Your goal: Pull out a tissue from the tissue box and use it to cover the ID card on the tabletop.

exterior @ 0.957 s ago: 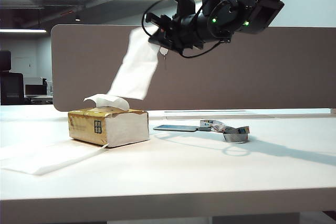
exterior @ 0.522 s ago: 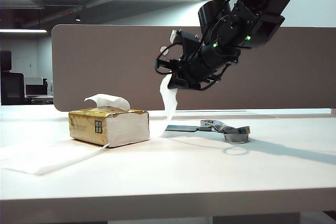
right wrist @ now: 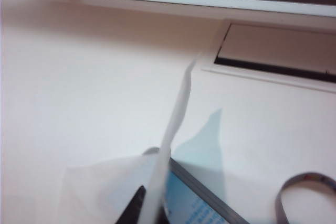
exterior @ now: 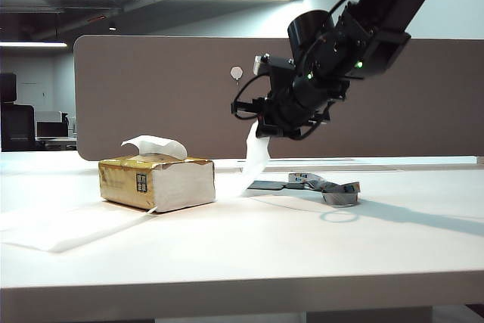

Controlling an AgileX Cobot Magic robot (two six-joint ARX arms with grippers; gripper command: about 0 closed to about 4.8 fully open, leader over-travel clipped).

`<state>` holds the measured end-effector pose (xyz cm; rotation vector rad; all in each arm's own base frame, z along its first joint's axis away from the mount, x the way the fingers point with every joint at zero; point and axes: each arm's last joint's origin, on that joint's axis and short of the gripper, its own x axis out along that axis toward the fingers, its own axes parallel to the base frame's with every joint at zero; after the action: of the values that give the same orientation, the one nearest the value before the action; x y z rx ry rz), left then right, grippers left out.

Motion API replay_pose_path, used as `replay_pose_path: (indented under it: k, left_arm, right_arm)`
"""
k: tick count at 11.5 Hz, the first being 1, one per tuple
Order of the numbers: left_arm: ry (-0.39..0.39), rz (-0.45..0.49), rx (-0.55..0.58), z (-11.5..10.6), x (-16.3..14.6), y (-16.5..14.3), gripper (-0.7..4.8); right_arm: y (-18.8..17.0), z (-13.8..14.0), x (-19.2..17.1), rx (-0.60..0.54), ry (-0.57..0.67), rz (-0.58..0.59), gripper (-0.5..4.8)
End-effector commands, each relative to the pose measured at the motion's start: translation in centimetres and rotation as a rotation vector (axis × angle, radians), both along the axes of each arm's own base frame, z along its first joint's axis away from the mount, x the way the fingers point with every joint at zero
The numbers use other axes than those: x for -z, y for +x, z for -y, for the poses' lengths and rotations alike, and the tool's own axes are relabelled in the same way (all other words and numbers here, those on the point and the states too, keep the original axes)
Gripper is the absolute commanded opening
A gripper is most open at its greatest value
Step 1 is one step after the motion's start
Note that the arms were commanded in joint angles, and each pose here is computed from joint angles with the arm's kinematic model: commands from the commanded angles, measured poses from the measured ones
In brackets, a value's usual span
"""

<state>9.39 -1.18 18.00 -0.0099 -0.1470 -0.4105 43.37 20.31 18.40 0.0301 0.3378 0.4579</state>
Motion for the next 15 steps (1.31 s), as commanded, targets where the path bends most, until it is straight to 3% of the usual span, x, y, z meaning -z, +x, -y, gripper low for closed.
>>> replay_pose_path:
  k: [1,4,8,11,12,13,15]
  left_arm:
    - [0.000,0.015,0.001,0.0,-0.2,0.0,-0.05]
    - [0.000,0.015,0.001,0.0,-0.2,0.0,-0.05]
    - [0.000,0.015,0.001,0.0,-0.2,0.0,-0.05]
    - [0.000,0.015,0.001,0.0,-0.2,0.0,-0.05]
    - [0.000,0.015,0.001,0.0,-0.2,0.0,-0.05]
    - [0.000,0.015,0.001,0.0,-0.2,0.0,-0.05]
    - [0.000,0.015,0.001,0.0,-0.2,0.0,-0.05]
  right_arm:
    - [0.8,1.2,0.5,0.026,0.005,0.003,-0.05]
    - [1.5,2.4,1.3,0.015,0.018,-0.002,-0.05]
    - [1.9,2.2,3.0,-0.017,0.029,0.000,-0.05]
    - [2.5,2.0,2.4,-0.015,0.037,0.022,-0.05]
    - [2.5,2.0,2.5,0.005,0.031,0.023,0.79]
    - [2.5,2.0,2.4,0.011,0.030,0.025,2.55]
    - [2.7,2.5,2.2,0.086,0.014,0.042,3.52]
